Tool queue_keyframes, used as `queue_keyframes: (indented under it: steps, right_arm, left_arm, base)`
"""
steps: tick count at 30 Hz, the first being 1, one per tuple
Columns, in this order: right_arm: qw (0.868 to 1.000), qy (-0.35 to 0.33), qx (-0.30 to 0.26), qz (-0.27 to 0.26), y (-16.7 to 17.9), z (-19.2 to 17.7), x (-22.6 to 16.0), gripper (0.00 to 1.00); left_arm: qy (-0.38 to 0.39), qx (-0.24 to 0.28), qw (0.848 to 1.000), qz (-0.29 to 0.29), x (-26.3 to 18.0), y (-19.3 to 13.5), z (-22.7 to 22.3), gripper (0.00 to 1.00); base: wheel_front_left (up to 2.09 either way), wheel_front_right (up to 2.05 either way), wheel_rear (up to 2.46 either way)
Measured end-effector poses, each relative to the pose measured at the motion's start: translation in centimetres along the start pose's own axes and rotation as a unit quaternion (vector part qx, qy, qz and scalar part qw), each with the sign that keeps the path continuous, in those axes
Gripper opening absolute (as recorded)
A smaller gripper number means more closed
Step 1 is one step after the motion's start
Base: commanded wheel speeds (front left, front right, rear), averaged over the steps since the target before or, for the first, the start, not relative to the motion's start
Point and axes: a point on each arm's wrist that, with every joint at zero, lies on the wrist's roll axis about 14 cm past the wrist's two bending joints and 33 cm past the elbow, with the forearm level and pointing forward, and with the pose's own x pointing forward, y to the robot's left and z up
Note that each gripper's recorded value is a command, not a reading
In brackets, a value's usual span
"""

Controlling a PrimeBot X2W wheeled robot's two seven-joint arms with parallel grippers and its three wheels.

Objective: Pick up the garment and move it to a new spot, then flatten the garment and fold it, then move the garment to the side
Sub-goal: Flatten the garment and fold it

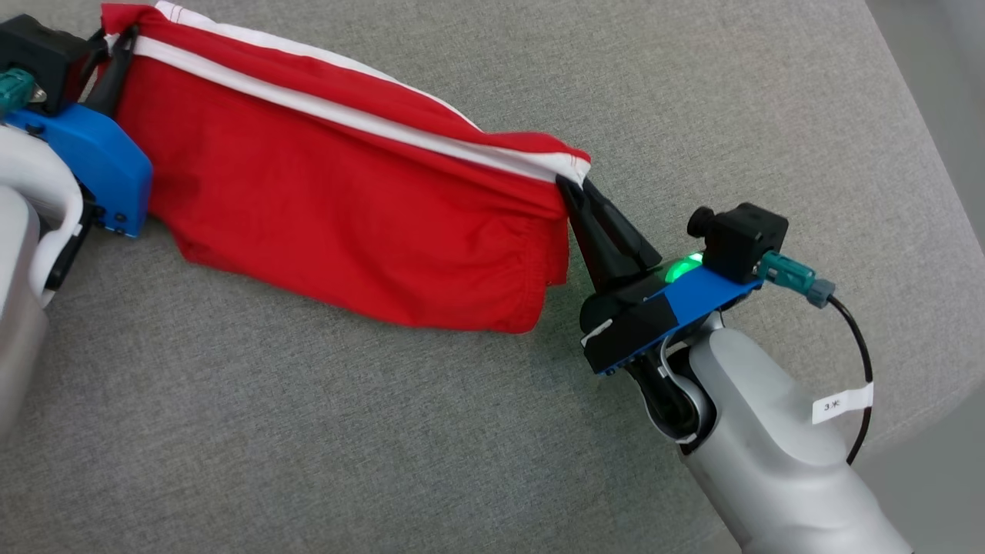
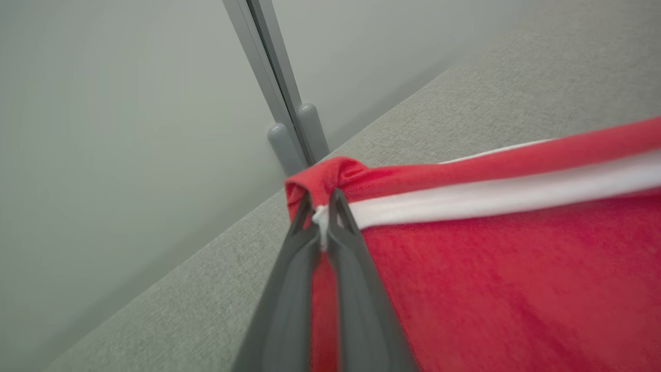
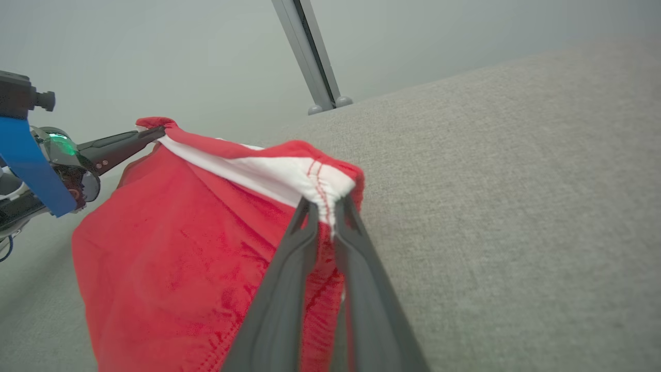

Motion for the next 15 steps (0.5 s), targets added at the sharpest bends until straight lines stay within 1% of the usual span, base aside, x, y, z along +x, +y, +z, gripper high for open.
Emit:
queue_keyframes:
  steps: [1,2,3,9,15]
  right_arm:
    - [1.000,-0.004,0.001,0.002,0.1,0.3,0.3,0.59]
    - [1.000,-0.007,0.001,0.005,0.2,0.6,0.5,1.00]
    - [1.000,-0.009,0.002,0.006,0.3,0.7,0.6,1.00]
    - [1.000,-0.029,0.001,0.004,0.4,1.8,0.2,1.00]
    - [0.999,-0.045,-0.005,-0.011,0.1,1.9,-2.4,1.00]
  left_arm:
    - [0.003,0.001,1.000,0.000,0.1,0.1,-0.2,0.31]
    - [0.001,0.001,1.000,0.001,0.2,0.4,-0.2,0.84]
    - [-0.003,0.002,1.000,0.002,0.3,0.5,-0.1,1.00]
    - [-0.029,0.003,1.000,0.012,-0.3,1.3,1.1,1.00]
    - [-0.063,-0.001,0.998,0.028,-1.8,2.4,3.1,1.00]
  base:
    - [0.00,0.00,0.00]
    - [0.00,0.00,0.00]
    - [0.00,0.00,0.00]
    - [0.00,0.00,0.00]
    - [0.00,0.00,0.00]
